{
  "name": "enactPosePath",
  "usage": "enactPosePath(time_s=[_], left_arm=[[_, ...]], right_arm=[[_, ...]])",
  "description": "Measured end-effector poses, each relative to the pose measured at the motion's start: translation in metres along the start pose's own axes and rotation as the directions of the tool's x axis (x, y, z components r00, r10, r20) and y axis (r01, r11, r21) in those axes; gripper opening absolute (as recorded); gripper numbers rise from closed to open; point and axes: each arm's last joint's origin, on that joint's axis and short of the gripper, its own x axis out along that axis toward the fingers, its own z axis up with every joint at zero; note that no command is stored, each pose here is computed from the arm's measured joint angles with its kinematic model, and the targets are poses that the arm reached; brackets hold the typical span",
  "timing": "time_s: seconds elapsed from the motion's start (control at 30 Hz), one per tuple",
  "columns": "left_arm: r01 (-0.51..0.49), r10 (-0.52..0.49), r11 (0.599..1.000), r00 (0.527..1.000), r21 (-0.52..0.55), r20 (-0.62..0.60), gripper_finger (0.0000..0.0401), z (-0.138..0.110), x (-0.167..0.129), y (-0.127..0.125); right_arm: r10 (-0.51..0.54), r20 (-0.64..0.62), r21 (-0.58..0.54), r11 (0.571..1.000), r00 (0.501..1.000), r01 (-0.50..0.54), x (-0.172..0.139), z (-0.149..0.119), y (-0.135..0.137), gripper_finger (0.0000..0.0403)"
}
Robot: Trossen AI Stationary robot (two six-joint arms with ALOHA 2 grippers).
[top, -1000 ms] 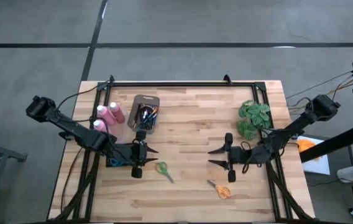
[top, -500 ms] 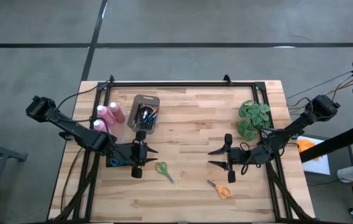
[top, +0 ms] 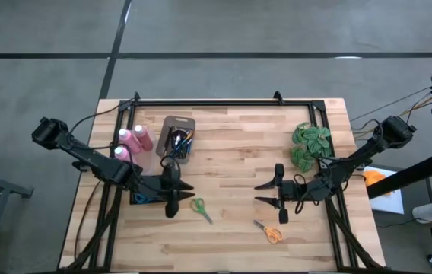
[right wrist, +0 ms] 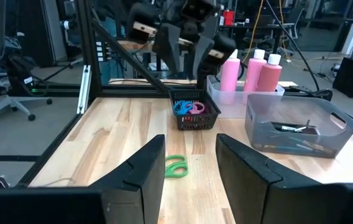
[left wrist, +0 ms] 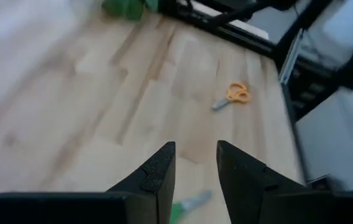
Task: Pick & Place Paint Supplies
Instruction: Put the green scissors into the black basket
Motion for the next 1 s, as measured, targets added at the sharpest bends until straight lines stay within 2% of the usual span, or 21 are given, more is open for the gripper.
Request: enactPosePath(time_s=[0.1, 0.23, 0.4, 0.5, 0.73, 0.87, 1.0], left_arm=[[-0.017, 0.012, 0.984, 1.000, -0.176, -0.026, 0.0120, -0.001, 0.000, 0.001], [-0.157, 0.119, 0.935, 0.984, -0.319, -0.136, 0.0120, -0.002, -0.006, 0.006], [-0.384, 0.274, 0.807, 0.916, -0.448, -0.293, 0.0120, -0.004, -0.014, 0.011], [-0.423, 0.287, 0.758, 0.900, -0.496, -0.329, 0.0120, -0.003, -0.011, 0.009], [-0.465, 0.260, 0.720, 0.869, -0.515, -0.421, 0.0120, 0.000, 0.007, -0.002], [-0.551, 0.293, 0.680, 0.809, -0.484, -0.509, 0.0120, 0.001, 0.019, -0.006], [-0.604, 0.322, 0.667, 0.761, -0.435, -0.564, 0.0120, 0.003, 0.032, -0.011]], right_arm=[[0.000, 0.000, 0.002, 1.000, 1.000, 0.000, 0.000, 0.000, 0.000, 0.0142], [0.000, 0.000, 0.003, 1.000, 1.000, 0.000, 0.000, 0.000, 0.000, 0.0142], [0.000, 0.000, 0.003, 1.000, 1.000, 0.000, 0.000, 0.000, 0.000, 0.0142], [0.000, 0.001, -0.001, 1.000, 1.000, 0.000, 0.000, 0.000, 0.000, 0.0142], [0.000, 0.001, 0.003, 1.000, 1.000, 0.000, 0.000, 0.000, 0.000, 0.0142], [0.000, 0.001, 0.003, 1.000, 1.000, 0.000, 0.000, 0.000, 0.000, 0.0142], [0.000, 0.001, 0.002, 1.000, 1.000, 0.000, 0.000, 0.000, 0.000, 0.0142]])
